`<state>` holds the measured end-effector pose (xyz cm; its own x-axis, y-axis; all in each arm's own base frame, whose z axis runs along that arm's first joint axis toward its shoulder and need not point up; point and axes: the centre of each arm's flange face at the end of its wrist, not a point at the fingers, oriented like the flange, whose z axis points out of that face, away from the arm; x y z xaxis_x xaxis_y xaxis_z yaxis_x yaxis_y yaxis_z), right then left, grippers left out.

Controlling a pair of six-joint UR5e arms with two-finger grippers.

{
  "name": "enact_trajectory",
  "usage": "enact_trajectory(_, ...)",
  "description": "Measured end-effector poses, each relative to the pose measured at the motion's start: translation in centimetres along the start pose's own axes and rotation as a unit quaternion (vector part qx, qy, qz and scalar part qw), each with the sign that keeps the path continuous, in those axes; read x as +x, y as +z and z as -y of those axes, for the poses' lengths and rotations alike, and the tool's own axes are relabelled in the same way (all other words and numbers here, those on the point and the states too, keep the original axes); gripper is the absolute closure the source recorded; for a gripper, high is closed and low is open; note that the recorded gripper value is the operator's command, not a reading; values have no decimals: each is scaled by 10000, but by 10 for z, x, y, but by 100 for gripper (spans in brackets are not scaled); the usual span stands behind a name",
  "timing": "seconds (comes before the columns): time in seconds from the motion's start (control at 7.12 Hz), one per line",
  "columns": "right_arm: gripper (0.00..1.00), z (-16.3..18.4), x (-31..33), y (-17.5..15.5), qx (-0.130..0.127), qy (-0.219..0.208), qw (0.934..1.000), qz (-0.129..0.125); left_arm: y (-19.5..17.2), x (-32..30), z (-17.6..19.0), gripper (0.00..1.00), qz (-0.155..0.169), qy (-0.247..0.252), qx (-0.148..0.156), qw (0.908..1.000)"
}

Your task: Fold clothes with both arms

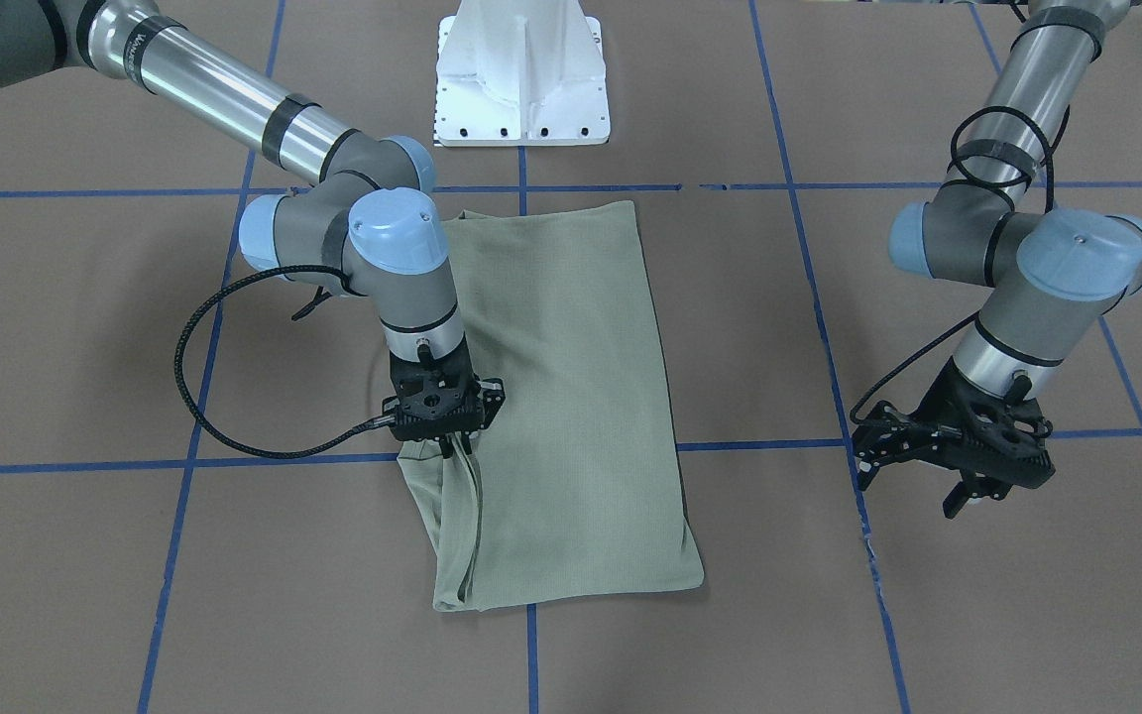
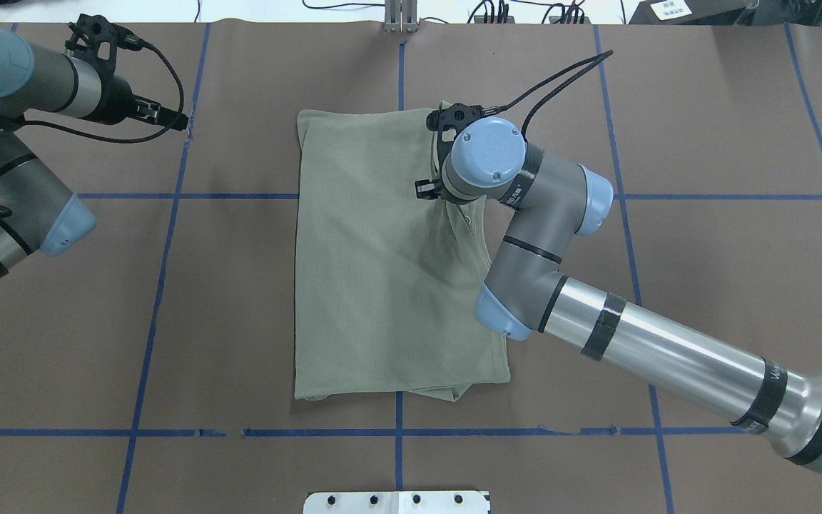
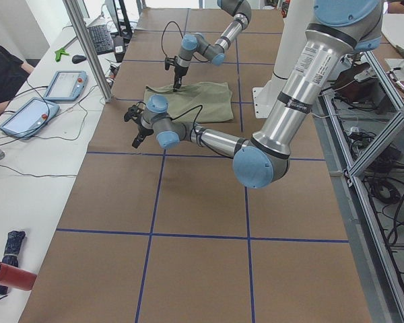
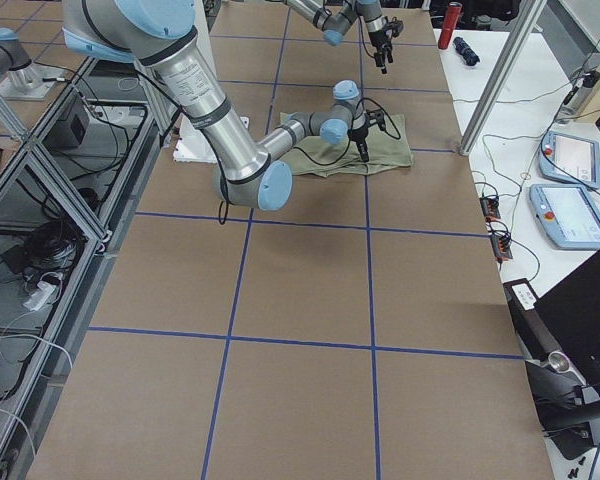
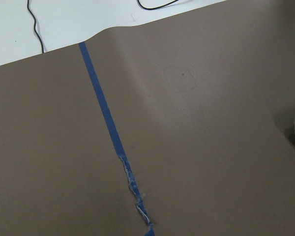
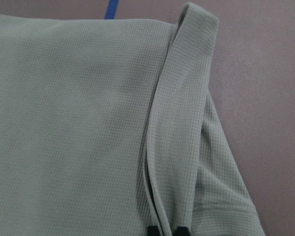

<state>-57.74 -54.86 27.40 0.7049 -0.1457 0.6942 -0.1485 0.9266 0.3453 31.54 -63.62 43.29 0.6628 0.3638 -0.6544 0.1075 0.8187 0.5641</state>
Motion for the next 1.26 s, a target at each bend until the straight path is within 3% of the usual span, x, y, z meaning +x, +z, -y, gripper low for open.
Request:
enact_trajectory(0.42,100,-1,27,0,-20,52,9999,-150,1,-2,-3,0,12,-5,-19,10000)
enact_trajectory(0.56,1,-8,46,-1,-15,64,9997,-219,1,-2,-3,0,13,-7,-20,10000)
enact_trajectory(0.98,0,-20,64,-2,57,39,9995,-293,1,-2,-3,0,13,-7,-20,10000)
enact_trajectory(1.26,0,-9,54,-15,153,121,9997,-145,-4,3,-1,0,-46,-7,19,10000)
